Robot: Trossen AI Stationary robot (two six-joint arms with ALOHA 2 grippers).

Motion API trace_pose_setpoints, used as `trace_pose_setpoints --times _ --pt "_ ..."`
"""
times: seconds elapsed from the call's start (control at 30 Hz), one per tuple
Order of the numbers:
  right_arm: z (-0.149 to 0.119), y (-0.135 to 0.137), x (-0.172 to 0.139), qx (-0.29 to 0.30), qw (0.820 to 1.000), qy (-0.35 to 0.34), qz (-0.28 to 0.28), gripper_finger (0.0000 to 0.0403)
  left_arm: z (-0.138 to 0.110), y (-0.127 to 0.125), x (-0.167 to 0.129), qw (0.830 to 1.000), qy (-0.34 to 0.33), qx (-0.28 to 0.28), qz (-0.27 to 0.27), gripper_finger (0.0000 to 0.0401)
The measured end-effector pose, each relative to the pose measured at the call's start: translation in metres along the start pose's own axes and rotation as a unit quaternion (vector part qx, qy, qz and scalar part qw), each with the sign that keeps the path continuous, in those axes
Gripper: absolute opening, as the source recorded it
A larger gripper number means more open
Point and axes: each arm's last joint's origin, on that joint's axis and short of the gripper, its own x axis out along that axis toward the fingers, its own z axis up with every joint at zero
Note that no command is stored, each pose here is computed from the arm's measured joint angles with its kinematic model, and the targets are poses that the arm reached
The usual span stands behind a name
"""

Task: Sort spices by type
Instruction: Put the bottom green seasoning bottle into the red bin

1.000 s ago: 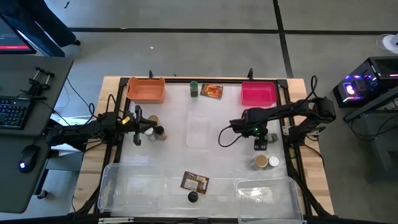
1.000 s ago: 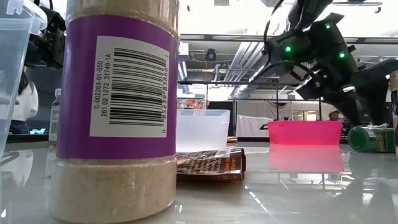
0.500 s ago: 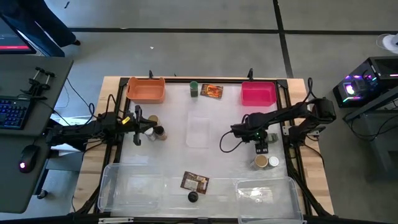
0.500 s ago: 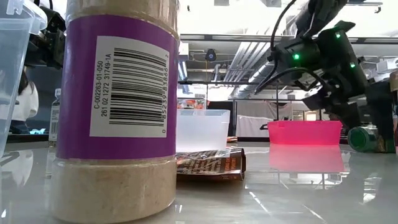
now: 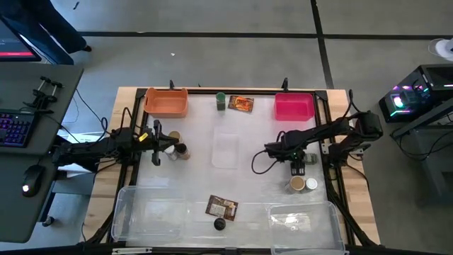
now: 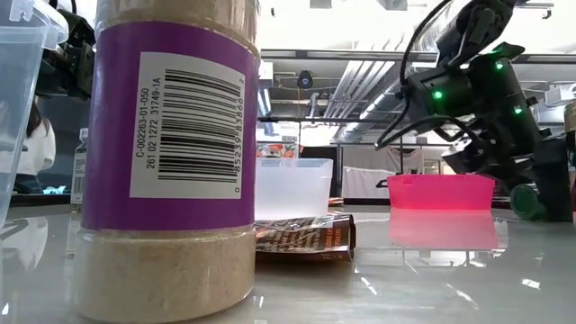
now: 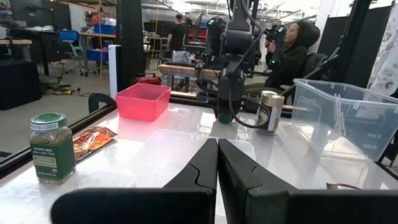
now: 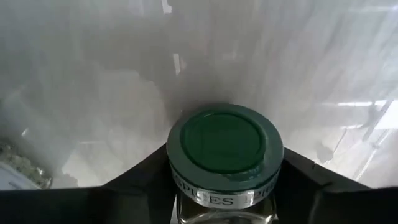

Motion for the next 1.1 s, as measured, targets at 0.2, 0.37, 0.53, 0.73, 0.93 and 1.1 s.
trace_pose_setpoints --times 0.2,0.37,0.53,0.73,0.93,1.1 --pt "0.007 -0.001 -0.013 0.006 1.0 -0.019 -0.019 0.0195 0.0 0.0 0.0 1.0 0.0 0.0 0.0 0.0001" --pt "0.016 -0.005 -0.053 -0.001 0.996 -0.053 -0.065 0.0195 0.0 0.0 0.0 1.0 0.0 0.0 0.0 0.0001" --pt "0.014 -0.019 -0.118 0.058 0.977 -0.177 -0.103 0.0195 0.0 0.0 0.0 1.0 0.0 0.0 0.0 0.0001" --pt "-0.036 -0.048 -0.17 0.33 0.838 -0.398 -0.176 0.0195 0.0 0.0 0.0 1.0 0.0 0.0 0.0 0.0001" --pt "-0.081 -0.054 -0.141 0.561 0.607 -0.526 -0.201 0.0195 0.0 0.0 0.0 1.0 0.0 0.0 0.0 0.0001" --pt "-0.079 -0.06 -0.096 0.65 0.469 -0.559 -0.212 0.0195 0.0 0.0 0.0 1.0 0.0 0.0 0.0 0.0001"
